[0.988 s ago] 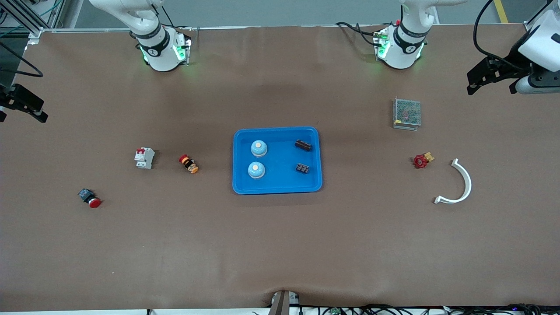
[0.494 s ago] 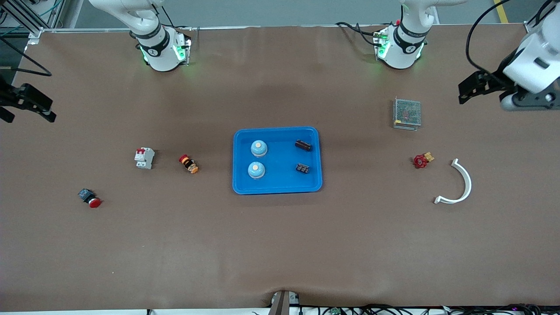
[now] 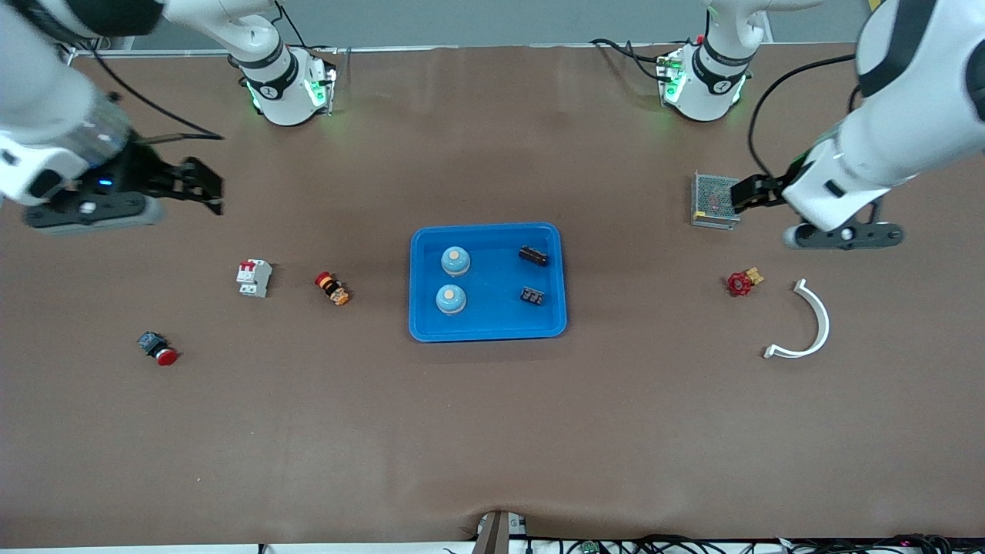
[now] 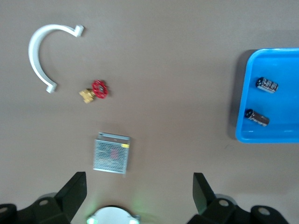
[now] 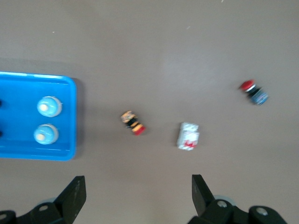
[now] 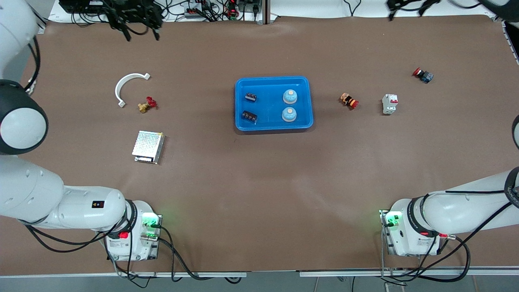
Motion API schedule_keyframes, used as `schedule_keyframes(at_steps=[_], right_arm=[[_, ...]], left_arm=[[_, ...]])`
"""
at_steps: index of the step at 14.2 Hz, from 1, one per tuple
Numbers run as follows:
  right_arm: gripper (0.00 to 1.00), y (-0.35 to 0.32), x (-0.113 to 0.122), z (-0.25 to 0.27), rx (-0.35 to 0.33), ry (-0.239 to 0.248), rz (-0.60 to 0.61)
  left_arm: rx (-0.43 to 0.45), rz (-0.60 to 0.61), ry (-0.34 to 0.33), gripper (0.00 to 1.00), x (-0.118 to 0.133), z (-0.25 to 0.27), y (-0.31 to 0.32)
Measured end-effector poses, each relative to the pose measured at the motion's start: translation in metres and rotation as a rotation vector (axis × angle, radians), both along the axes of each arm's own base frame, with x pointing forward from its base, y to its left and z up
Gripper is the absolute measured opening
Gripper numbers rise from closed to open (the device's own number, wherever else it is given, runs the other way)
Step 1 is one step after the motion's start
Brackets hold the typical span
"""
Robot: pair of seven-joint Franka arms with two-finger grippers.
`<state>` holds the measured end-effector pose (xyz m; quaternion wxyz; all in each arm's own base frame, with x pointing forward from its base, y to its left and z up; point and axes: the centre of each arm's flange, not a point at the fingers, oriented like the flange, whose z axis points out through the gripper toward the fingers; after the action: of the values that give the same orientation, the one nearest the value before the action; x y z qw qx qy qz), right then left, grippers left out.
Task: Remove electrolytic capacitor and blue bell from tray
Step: 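Move both grippers from rest toward the blue tray, then grasp a blue bell with the right gripper while the left gripper grasps a capacitor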
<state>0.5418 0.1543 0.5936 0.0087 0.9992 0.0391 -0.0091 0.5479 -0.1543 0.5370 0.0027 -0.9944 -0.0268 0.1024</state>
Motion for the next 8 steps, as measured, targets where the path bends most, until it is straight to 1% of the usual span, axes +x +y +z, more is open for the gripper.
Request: schedule_keyframes(at_steps=[1,4,8], right_arm=[[1.0,0.029,-0.004,-0.009,-0.006,0.009,-0.024],[1.0,0.095,-0.01,-0.038,-0.013,0.01,-0.033],[1.0,0.143,0.002,-0.085,0.026,0.001,-0.094]], left_arm=[[0.01,0.037,0.008,1.0,-0.002,-0.013,-0.017],[0.041,0.144,0.04,1.0,-0.008,-0.053,-0.063],[0.082,0.291,0.053,1.0,-0.023,-0.11,-0.121]])
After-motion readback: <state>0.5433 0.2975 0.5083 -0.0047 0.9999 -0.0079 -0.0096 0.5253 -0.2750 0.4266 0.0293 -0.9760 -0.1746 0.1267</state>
